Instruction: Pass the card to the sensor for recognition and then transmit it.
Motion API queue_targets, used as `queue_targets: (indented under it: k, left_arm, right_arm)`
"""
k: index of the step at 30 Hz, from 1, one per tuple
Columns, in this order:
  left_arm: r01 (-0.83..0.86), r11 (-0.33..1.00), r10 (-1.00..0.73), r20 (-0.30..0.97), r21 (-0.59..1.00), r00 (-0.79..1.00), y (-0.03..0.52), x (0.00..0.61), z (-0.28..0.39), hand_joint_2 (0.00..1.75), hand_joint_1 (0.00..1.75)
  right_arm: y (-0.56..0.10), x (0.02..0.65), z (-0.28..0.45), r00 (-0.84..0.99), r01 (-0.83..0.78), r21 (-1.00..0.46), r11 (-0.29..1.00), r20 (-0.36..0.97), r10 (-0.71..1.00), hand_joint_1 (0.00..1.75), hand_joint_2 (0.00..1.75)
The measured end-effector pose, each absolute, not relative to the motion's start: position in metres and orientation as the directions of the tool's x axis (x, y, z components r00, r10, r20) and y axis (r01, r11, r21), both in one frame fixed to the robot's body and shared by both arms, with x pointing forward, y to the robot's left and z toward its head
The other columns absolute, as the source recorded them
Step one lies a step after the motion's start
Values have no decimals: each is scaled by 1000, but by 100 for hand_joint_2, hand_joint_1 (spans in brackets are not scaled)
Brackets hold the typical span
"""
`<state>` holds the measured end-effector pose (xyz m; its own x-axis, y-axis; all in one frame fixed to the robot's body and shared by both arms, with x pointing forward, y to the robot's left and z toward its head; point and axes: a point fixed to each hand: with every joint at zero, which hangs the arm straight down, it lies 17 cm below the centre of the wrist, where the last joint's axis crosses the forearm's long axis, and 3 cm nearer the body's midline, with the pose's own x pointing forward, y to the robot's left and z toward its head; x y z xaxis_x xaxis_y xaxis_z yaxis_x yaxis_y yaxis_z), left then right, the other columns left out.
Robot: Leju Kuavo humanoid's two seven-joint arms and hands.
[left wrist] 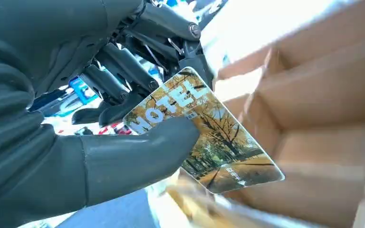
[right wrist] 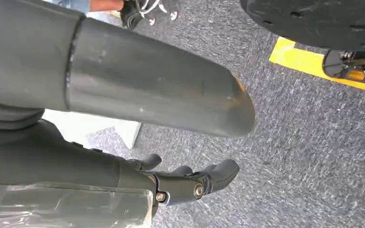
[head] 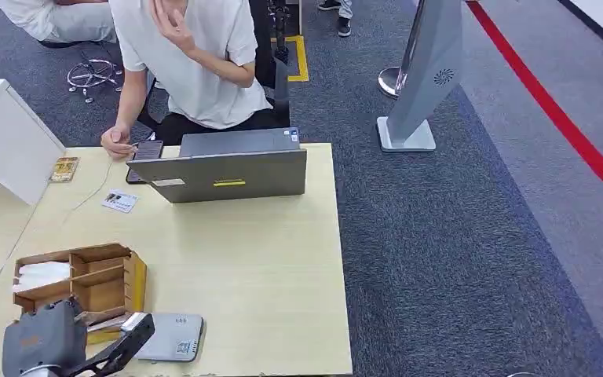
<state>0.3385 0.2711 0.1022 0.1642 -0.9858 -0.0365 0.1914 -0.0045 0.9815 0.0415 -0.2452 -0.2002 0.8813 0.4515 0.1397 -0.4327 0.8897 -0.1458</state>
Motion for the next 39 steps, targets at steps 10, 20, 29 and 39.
queue_targets:
  k: [10, 20, 29, 39]
  left_arm:
    - [-194, -40, -999, -39, 980, 9, 229, 389, 277, 175, 175]
    - [-447, -271, -960, -203, 852, 195, 282, 461, 375, 175, 175]
    - [-376, -370, -924, -295, 850, 243, 311, 496, 352, 175, 175]
    - [-362, -313, -950, -283, 878, 134, 281, 499, 337, 175, 0]
  right_arm:
    - [-246, 34, -199, 885, -430, -135, 893, 131, 446, 0, 0]
    - [-242, 33, -201, 856, -476, -118, 872, 167, 490, 0, 0]
    - [-241, 24, -204, 863, -474, -104, 874, 142, 485, 0, 0]
    - [-245, 18, -203, 872, -464, -103, 880, 119, 474, 0, 0]
